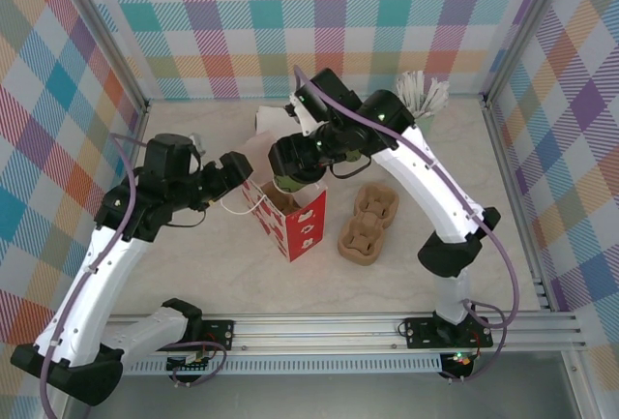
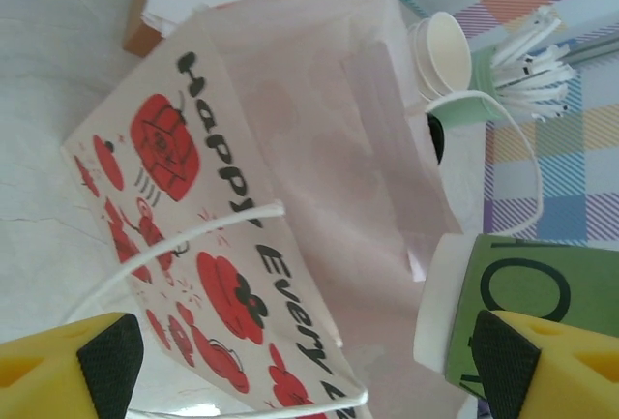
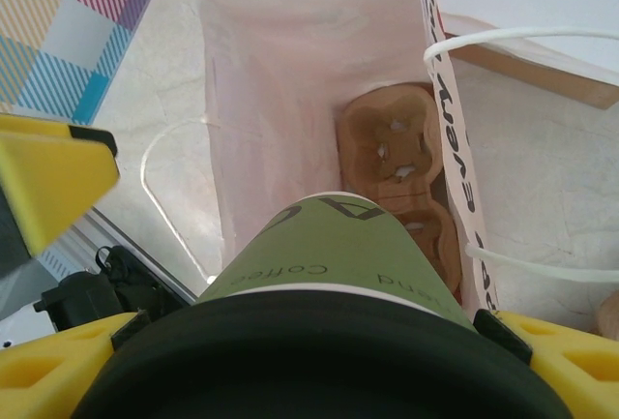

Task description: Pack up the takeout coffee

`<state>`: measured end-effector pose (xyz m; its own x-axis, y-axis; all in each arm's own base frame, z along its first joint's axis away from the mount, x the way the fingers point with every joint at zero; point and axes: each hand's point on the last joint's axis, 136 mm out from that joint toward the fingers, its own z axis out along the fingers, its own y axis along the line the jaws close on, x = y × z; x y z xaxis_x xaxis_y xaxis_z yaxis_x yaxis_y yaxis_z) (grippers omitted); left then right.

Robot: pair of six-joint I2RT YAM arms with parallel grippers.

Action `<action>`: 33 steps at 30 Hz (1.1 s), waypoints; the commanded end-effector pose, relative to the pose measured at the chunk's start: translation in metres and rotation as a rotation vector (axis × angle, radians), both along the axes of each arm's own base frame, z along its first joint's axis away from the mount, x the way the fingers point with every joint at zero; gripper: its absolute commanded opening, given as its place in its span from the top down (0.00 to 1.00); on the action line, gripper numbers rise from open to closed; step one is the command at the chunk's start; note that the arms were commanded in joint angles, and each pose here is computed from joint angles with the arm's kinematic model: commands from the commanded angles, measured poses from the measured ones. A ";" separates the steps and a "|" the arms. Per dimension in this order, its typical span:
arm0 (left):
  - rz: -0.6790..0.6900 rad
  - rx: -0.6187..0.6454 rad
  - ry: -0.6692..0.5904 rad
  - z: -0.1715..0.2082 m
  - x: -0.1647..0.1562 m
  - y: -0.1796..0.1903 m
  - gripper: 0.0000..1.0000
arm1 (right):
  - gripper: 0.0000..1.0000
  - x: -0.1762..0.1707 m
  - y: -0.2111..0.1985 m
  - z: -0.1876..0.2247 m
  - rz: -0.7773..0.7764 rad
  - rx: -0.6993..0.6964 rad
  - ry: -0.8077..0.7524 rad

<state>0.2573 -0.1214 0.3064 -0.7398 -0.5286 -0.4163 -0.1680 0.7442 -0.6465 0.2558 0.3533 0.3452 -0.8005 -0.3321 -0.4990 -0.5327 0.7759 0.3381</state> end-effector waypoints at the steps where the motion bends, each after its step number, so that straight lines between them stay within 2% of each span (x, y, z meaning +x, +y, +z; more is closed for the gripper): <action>1: -0.009 -0.018 0.018 -0.006 0.008 0.004 0.10 | 0.19 -0.004 0.009 -0.006 0.041 -0.008 0.013; 11: -0.036 -0.012 0.063 -0.024 0.050 0.005 0.06 | 0.25 -0.007 0.024 -0.032 0.078 -0.046 0.078; 15: -0.040 0.000 0.097 -0.035 0.058 0.004 0.13 | 0.26 -0.010 0.030 -0.040 0.090 -0.055 0.100; 21: -0.071 0.012 0.117 -0.046 0.053 0.002 0.30 | 0.26 -0.012 0.036 -0.054 0.109 -0.069 0.143; 27: -0.087 0.025 0.132 -0.055 0.042 0.004 0.37 | 0.26 -0.011 0.035 -0.063 0.099 -0.097 0.158; 33: -0.103 0.033 0.136 -0.058 0.036 0.004 0.39 | 0.26 0.004 0.015 -0.070 0.042 -0.183 0.114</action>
